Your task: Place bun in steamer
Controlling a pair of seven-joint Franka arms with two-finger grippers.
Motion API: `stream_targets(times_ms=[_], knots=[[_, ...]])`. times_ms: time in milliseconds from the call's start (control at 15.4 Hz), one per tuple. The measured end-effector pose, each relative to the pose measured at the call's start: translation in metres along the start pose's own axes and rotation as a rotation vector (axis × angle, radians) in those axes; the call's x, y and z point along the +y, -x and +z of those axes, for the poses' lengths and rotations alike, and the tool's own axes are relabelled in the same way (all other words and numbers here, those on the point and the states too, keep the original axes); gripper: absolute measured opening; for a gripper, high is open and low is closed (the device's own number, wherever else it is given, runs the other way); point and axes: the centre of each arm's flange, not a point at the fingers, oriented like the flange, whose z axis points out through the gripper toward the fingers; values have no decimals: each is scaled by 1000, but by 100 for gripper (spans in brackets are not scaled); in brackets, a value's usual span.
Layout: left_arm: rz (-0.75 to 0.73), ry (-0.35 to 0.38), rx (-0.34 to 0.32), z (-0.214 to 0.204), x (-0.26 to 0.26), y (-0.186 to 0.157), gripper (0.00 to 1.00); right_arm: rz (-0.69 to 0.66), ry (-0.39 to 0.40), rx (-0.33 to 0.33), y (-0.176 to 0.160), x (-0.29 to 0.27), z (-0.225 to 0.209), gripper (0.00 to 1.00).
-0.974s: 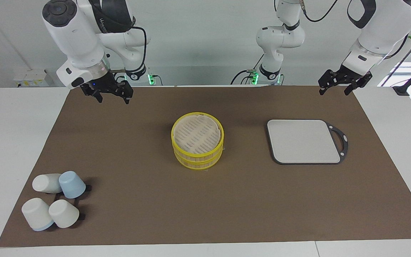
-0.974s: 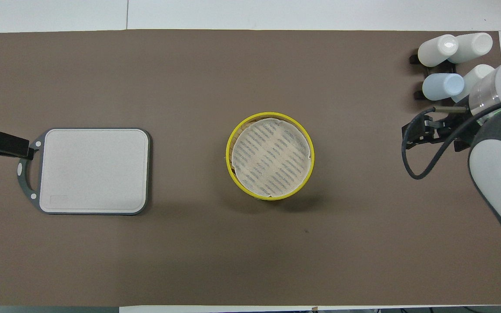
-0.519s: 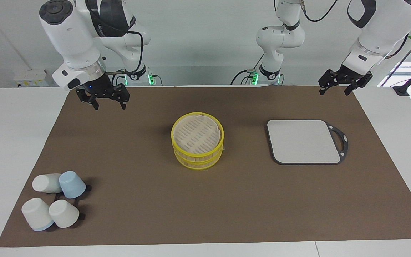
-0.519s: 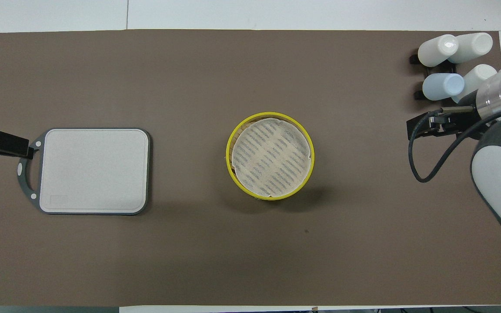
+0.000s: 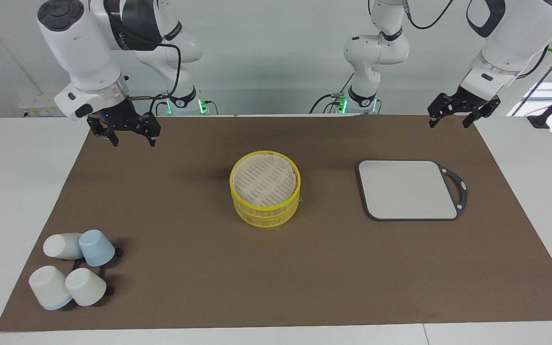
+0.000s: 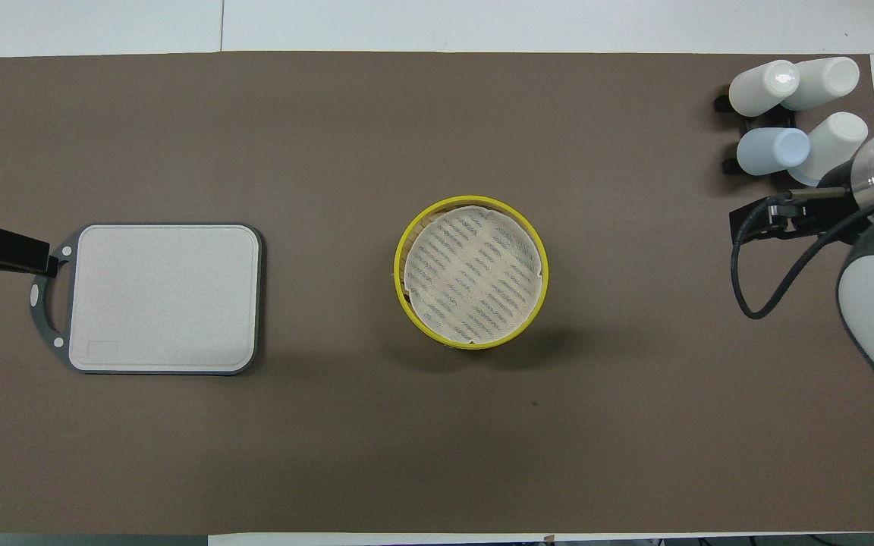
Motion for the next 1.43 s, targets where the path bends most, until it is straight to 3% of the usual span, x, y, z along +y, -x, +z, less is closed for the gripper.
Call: stream_targets(times_ms=[1429], knots=[[0, 0, 5, 0, 0, 0, 100, -21, 0, 10, 0, -9, -5, 100]])
